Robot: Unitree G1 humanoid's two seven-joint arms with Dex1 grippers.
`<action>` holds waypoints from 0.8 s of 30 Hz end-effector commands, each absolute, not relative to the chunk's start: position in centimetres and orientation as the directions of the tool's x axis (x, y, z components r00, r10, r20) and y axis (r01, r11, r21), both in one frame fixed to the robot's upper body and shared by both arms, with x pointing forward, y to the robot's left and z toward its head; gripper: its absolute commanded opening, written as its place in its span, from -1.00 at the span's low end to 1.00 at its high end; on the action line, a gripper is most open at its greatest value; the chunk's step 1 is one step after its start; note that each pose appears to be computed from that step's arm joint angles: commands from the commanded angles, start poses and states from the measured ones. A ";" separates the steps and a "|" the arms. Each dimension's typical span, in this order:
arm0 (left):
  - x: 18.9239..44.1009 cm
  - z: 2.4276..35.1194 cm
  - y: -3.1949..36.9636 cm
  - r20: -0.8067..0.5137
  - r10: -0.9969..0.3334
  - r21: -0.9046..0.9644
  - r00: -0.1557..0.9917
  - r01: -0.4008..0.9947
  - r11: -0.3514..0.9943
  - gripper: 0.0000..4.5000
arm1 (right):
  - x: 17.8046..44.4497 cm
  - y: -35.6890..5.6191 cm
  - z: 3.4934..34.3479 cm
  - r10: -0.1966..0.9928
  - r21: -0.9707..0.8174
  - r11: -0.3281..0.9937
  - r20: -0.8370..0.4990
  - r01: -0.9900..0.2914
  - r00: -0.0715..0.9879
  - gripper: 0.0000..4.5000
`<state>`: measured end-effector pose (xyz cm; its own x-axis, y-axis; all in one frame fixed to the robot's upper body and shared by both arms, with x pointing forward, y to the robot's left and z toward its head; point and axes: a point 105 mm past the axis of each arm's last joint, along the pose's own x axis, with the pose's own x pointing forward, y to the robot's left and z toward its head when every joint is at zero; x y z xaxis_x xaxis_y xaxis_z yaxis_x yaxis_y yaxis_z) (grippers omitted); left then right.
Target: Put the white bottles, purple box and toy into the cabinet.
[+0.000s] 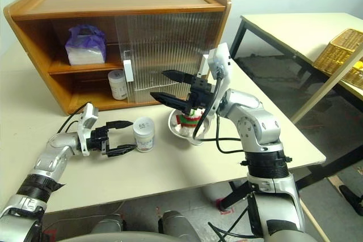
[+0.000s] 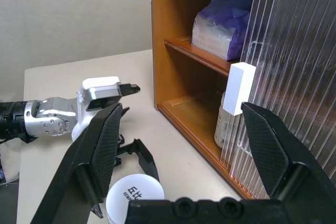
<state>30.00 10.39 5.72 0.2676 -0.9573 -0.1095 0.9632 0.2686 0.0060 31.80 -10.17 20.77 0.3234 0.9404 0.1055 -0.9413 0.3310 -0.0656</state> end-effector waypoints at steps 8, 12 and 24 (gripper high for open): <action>30.6 4.4 8.8 -0.136 -0.963 -0.019 0.232 0.971 0.236 0.98 | 31.8 -10.5 21.3 0.936 -0.085 0.343 0.110 -0.936 0.333 1.00; 31.0 4.4 8.6 -0.133 -0.962 -0.018 0.239 0.970 0.243 0.98 | 31.8 -10.5 21.3 0.936 -0.085 0.343 0.111 -0.935 0.334 1.00; 31.1 3.9 8.6 -0.132 -0.961 -0.029 0.242 0.968 0.247 0.90 | 31.8 -10.4 21.3 0.935 -0.085 0.346 0.113 -0.934 0.336 1.00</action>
